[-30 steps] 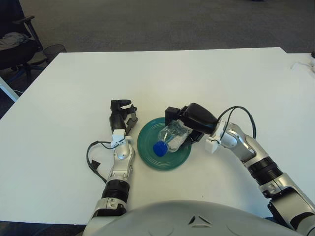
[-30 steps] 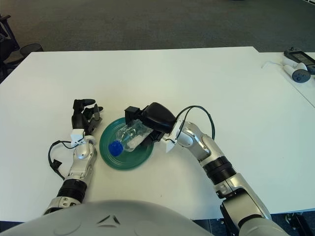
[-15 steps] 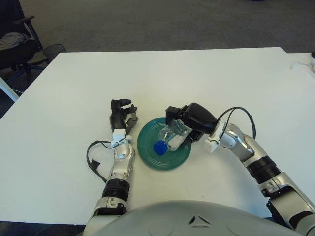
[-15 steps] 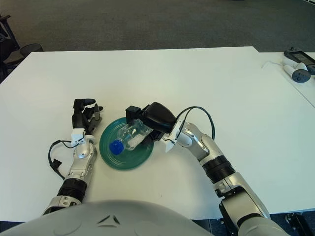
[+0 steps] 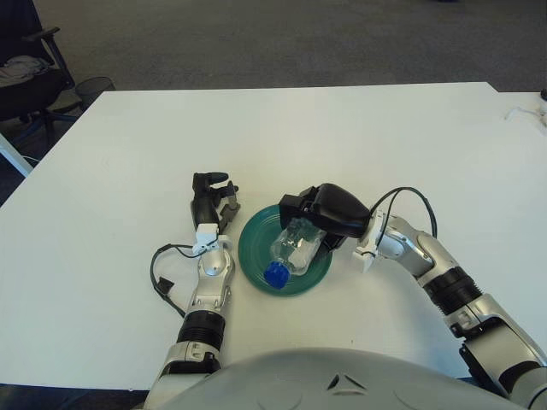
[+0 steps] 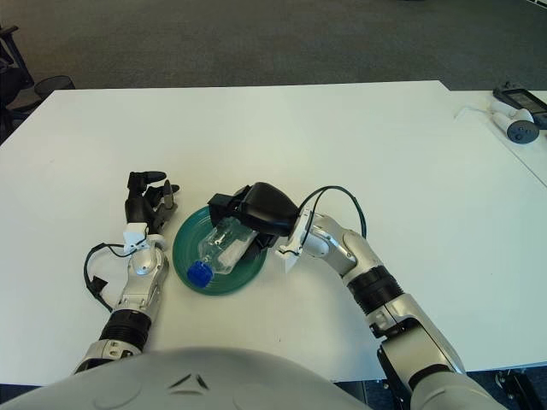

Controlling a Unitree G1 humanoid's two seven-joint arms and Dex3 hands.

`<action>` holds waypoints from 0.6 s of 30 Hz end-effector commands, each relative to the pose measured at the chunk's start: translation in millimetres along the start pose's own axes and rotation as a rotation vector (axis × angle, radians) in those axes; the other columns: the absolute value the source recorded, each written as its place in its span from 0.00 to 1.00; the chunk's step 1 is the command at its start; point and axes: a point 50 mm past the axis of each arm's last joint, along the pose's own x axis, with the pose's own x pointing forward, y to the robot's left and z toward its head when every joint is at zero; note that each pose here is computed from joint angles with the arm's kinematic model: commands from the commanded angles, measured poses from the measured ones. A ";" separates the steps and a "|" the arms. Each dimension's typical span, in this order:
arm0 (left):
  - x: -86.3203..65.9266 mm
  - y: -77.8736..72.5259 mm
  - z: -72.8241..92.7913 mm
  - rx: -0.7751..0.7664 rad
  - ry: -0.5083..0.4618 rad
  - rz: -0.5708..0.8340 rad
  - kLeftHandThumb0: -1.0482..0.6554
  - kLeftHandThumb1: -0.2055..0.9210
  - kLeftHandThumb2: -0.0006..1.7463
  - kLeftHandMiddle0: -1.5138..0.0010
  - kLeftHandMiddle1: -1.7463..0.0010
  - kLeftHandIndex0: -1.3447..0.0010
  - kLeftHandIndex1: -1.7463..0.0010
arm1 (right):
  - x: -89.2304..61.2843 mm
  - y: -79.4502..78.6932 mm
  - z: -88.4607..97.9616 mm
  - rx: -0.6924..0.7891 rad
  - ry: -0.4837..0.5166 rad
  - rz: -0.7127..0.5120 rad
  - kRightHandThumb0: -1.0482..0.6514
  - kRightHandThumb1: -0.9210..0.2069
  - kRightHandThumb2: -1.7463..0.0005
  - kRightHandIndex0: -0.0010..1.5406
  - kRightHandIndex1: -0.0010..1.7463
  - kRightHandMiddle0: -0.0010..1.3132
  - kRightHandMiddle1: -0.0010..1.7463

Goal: Put the bottle into the plate.

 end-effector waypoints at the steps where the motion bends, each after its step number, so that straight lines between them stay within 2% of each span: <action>1: -14.8 6.4 -27.9 0.046 0.139 0.015 0.40 0.88 0.40 0.59 0.30 0.80 0.00 | 6.4 -3.5 -0.3 -0.032 -0.027 -0.013 0.35 0.47 0.30 0.58 1.00 0.42 1.00; 18: -15.5 2.2 -27.7 0.022 0.149 0.019 0.41 0.94 0.35 0.60 0.31 0.83 0.00 | 14.4 3.9 6.2 -0.025 -0.059 -0.049 0.35 0.50 0.28 0.61 1.00 0.44 1.00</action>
